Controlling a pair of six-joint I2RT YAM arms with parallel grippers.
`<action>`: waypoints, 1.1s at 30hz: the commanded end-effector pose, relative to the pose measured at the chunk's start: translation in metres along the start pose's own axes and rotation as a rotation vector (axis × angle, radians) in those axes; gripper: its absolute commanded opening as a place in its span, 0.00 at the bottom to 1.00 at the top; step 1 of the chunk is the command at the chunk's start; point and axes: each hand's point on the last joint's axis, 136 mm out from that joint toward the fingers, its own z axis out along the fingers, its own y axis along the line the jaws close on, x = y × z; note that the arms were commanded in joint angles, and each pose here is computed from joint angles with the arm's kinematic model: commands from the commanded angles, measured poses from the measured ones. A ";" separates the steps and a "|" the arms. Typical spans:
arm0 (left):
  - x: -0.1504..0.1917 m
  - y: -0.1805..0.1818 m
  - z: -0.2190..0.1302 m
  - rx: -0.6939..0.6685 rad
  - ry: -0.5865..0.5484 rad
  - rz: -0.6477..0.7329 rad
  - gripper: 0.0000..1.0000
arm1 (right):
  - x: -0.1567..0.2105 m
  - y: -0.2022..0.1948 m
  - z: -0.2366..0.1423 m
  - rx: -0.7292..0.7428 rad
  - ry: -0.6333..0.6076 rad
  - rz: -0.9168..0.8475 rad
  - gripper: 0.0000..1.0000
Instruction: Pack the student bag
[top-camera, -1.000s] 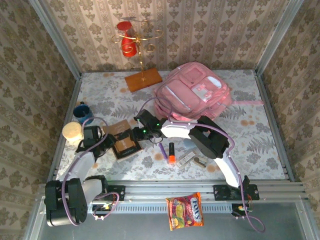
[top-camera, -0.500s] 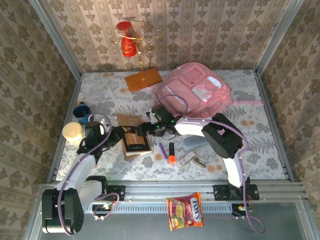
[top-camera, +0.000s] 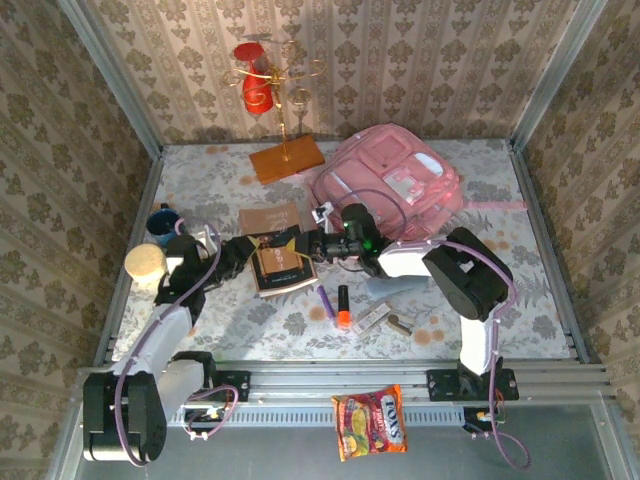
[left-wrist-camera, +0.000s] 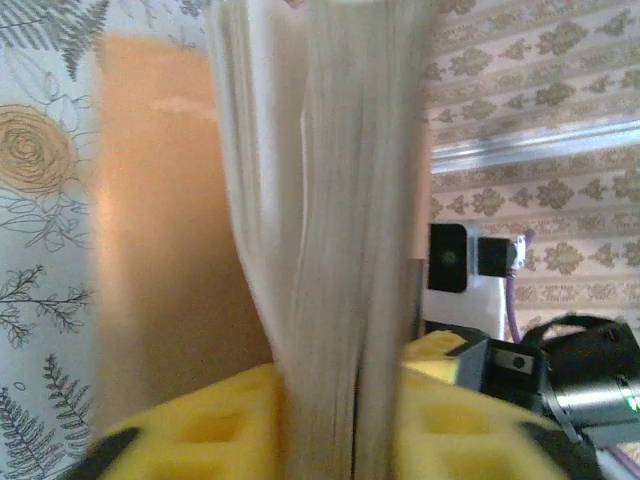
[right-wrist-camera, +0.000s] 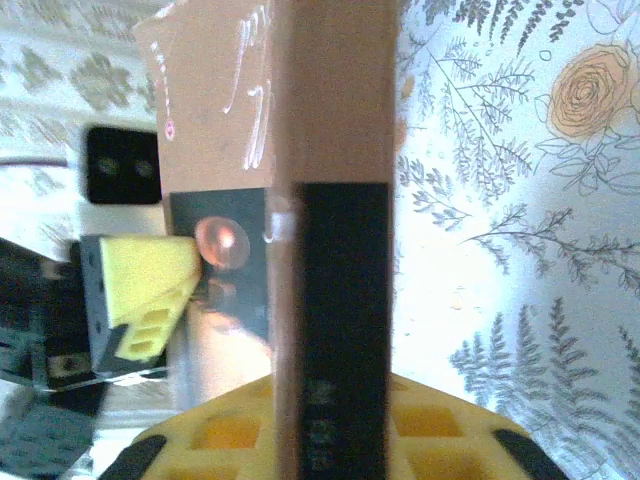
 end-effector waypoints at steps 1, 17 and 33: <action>-0.009 -0.015 -0.003 0.040 -0.018 0.088 0.55 | -0.023 0.074 -0.030 -0.153 -0.062 -0.101 0.10; -0.011 -0.067 0.000 0.260 -0.009 0.166 0.99 | -0.036 0.126 -0.072 -0.083 -0.126 -0.216 0.07; -0.003 -0.079 0.001 0.222 -0.024 0.290 1.00 | -0.026 0.169 -0.053 -0.128 -0.082 -0.302 0.06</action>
